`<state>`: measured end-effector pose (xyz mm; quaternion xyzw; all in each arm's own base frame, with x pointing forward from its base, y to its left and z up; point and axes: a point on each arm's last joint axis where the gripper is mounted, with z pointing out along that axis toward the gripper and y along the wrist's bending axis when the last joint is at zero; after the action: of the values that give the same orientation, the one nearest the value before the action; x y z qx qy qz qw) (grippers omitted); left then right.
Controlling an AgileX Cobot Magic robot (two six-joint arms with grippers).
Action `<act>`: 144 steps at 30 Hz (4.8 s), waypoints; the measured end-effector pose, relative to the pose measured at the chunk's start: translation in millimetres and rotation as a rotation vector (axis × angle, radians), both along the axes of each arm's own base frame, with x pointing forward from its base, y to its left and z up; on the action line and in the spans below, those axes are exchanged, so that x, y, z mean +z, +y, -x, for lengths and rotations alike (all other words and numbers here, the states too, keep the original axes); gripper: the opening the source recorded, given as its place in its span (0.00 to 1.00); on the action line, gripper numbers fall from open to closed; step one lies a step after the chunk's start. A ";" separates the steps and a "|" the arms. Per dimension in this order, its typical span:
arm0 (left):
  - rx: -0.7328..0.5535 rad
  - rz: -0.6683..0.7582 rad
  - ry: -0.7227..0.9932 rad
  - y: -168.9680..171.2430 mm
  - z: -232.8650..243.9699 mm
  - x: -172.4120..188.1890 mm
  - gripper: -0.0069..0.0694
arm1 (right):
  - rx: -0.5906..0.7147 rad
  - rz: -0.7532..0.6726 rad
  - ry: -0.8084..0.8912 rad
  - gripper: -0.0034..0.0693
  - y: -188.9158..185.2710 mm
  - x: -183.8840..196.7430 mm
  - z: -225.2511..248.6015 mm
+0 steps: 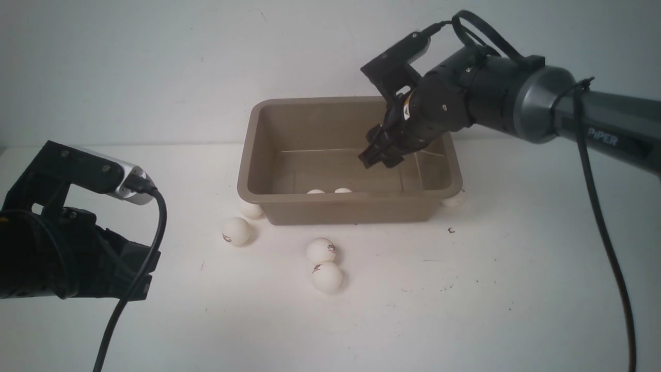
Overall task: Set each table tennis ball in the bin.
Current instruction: Use the right arm to put the table tennis ball into the box, then use the right arm to clamp the table tennis ball closest to it
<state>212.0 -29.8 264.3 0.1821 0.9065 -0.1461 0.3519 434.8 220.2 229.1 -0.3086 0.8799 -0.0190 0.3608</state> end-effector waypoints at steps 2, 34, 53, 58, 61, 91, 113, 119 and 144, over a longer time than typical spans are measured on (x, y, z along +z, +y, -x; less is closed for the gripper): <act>0.000 0.000 0.000 0.0 0.0 0.0 0.10 | -0.006 -0.004 0.003 0.72 -0.1 -0.1 0.1; 0.029 0.081 0.010 -3.6 -0.4 2.5 0.10 | 0.048 -0.011 -0.091 0.68 -171.5 18.7 77.5; -0.006 0.071 0.011 -4.8 0.9 2.1 0.10 | 0.312 -0.033 0.021 0.68 -153.9 -69.1 57.3; -0.009 0.068 0.009 -4.8 0.9 2.1 0.10 | 0.327 -0.039 -0.006 0.68 -152.4 -70.9 54.3; -0.009 0.067 0.008 -4.8 0.8 2.1 0.10 | 0.332 -0.045 -0.041 0.68 -151.3 -67.4 51.3; -0.012 0.065 0.006 -4.7 0.8 2.1 0.10 | 0.335 -0.078 -0.059 0.68 -145.8 -97.5 15.6; -0.005 0.061 -0.002 -4.1 0.0 2.4 0.10 | 0.332 -0.140 -0.111 0.67 -140.6 -108.1 -0.5; 0.000 0.059 -0.007 -3.7 -0.5 2.6 0.10 | 0.335 -0.137 -0.112 0.59 -140.4 -110.1 -2.3; 0.007 0.059 -0.011 -3.4 -1.0 2.8 0.10 | 0.265 -0.137 -0.104 0.48 -142.8 -125.7 -7.0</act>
<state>213.0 -33.2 267.0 0.1694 0.9004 -0.1706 0.3626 441.8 77.3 103.5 -0.3953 0.8109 0.0731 0.4253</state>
